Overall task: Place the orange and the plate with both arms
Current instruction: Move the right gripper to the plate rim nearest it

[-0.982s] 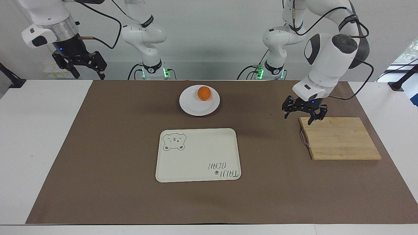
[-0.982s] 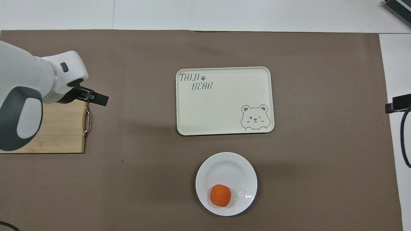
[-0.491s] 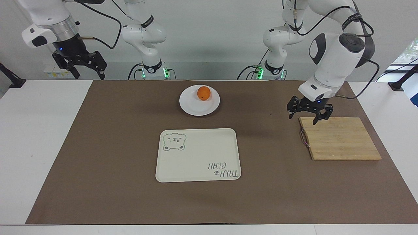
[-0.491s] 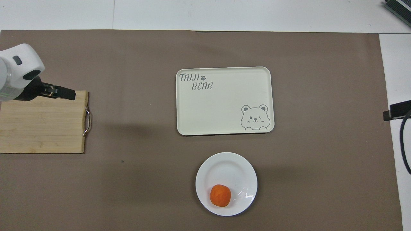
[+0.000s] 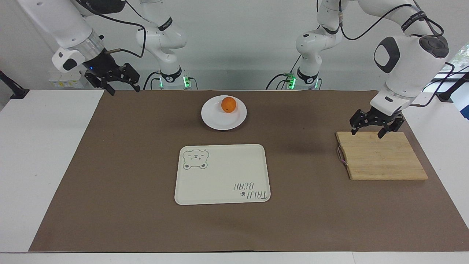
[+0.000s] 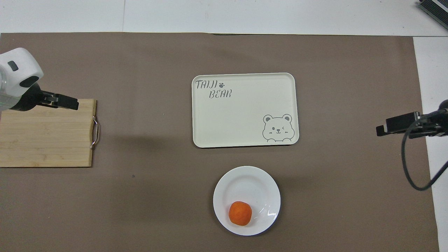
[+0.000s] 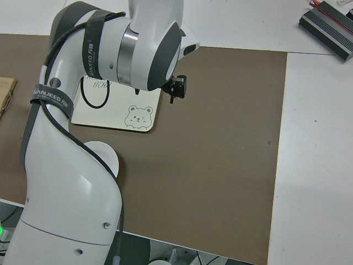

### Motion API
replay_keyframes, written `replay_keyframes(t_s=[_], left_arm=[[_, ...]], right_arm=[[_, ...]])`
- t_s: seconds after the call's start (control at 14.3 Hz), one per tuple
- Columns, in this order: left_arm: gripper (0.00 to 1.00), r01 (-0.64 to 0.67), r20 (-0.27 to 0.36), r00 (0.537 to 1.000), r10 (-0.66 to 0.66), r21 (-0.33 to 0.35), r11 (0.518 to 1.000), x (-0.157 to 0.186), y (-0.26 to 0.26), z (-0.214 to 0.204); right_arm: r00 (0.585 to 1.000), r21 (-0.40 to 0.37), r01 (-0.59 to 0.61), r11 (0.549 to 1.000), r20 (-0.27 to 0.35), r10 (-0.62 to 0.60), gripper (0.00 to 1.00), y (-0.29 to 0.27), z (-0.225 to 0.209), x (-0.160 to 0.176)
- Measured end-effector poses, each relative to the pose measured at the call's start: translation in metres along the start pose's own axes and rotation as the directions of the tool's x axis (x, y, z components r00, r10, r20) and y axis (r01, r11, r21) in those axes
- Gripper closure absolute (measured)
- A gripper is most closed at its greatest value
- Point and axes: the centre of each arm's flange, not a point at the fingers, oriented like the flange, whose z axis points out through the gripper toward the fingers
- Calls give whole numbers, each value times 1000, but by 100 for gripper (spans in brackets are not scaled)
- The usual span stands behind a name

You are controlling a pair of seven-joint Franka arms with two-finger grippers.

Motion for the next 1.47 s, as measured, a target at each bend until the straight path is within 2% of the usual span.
replay_keyframes(t_s=[0.21, 0.56, 0.98, 1.47], left_arm=[[0, 18, 26, 999, -18, -4, 1000, -3, 1, 1], [0, 127, 29, 991, -127, 3, 992, -1, 9, 0], [0, 171, -1, 985, -171, 29, 985, 4, 4, -17], [0, 186, -25, 982, -185, 29, 982, 0, -3, -62]], right_arm=[[999, 181, -9, 983, 53, 0, 0, -4, 48, 3], [991, 408, 99, 908, 46, -128, 0, 15, 158, -10], [988, 504, 138, 853, -4, -157, 0, 1, 262, -61], [987, 589, 149, 794, -35, -159, 0, 14, 343, -103]])
